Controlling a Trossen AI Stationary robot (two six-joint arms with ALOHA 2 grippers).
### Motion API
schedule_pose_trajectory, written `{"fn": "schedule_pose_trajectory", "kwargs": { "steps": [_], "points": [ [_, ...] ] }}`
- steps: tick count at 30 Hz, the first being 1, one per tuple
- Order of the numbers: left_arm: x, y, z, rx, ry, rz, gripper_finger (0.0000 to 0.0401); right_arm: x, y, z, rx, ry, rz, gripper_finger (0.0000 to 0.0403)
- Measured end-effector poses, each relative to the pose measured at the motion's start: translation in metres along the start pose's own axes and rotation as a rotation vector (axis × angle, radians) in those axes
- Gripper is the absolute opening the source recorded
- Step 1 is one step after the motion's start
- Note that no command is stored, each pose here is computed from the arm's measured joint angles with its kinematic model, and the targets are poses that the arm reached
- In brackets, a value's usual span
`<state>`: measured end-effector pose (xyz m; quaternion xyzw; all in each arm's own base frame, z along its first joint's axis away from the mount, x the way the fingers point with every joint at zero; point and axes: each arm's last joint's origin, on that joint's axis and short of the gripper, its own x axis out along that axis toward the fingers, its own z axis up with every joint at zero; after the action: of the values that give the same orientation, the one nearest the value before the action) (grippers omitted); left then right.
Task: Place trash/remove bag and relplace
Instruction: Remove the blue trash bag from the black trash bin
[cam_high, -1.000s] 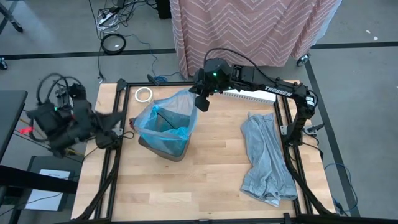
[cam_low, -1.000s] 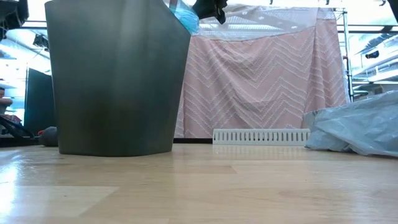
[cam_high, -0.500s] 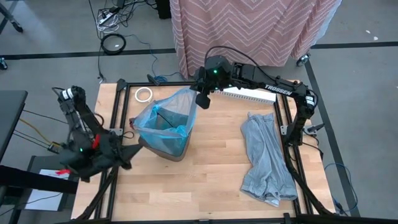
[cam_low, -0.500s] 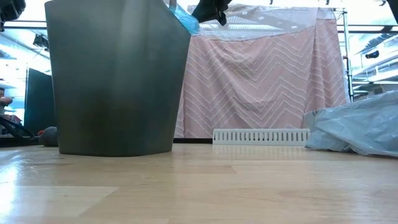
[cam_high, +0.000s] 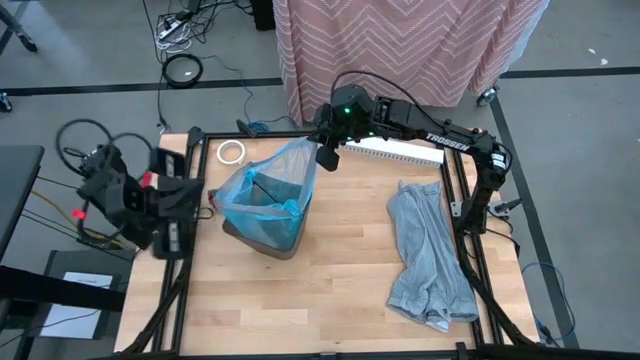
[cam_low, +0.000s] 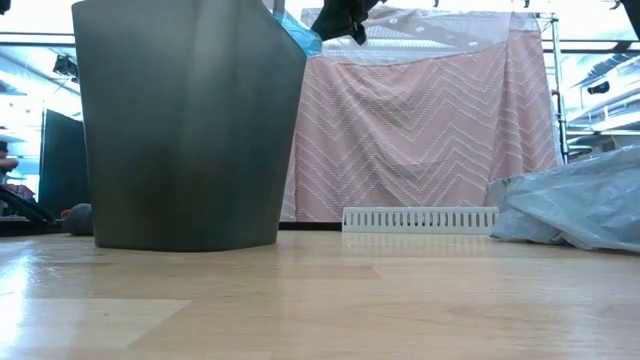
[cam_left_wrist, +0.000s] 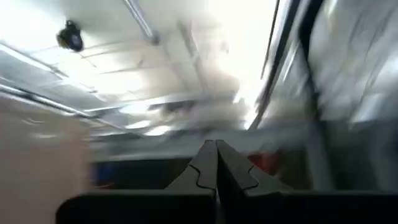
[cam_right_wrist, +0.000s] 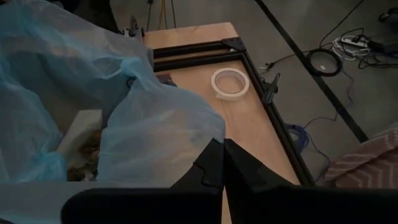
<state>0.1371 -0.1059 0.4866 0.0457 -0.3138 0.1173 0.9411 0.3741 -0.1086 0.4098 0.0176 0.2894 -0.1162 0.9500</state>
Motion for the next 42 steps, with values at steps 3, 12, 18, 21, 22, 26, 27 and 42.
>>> {"fn": "schedule_pose_trajectory", "kwargs": {
  "steps": [3, 12, 18, 21, 22, 26, 27, 42],
  "points": [
    [0.008, 0.008, 0.01, 0.212, 0.385, 0.226, 0.0005, 0.0, 0.0, 0.0, 0.011, 0.0, 0.0, 0.0],
    [0.007, 0.016, 0.022, 0.332, 0.676, 0.412, 0.0006, 0.0, 0.0, -0.001, 0.053, 0.007, 0.0, 0.0],
    [-0.013, -0.002, 0.002, 0.179, 0.648, 0.396, 0.0006, 0.0, 0.0, -0.001, 0.065, 0.01, -0.001, 0.0],
    [-0.032, -0.017, -0.015, 0.214, 0.661, 0.323, 0.0006, 0.0, 0.0, -0.001, 0.066, 0.008, -0.003, 0.0],
    [-0.039, -0.022, -0.022, 0.244, 0.667, 0.296, 0.0006, 0.0, 0.0, -0.001, 0.066, 0.008, -0.003, 0.0],
    [-0.061, -0.037, -0.042, 0.345, 0.679, 0.2, 0.0006, 0.0, 0.0, -0.001, 0.066, 0.008, -0.004, 0.0],
    [-0.065, -0.038, -0.047, 0.358, 0.68, 0.191, 0.0006, 0.0, 0.0, -0.001, 0.066, 0.008, -0.004, 0.0],
    [-0.096, -0.047, -0.096, 0.418, 0.689, 0.183, 0.0006, -0.003, -0.005, -0.024, 0.033, 0.253, -0.105, 0.0]
  ]
}}
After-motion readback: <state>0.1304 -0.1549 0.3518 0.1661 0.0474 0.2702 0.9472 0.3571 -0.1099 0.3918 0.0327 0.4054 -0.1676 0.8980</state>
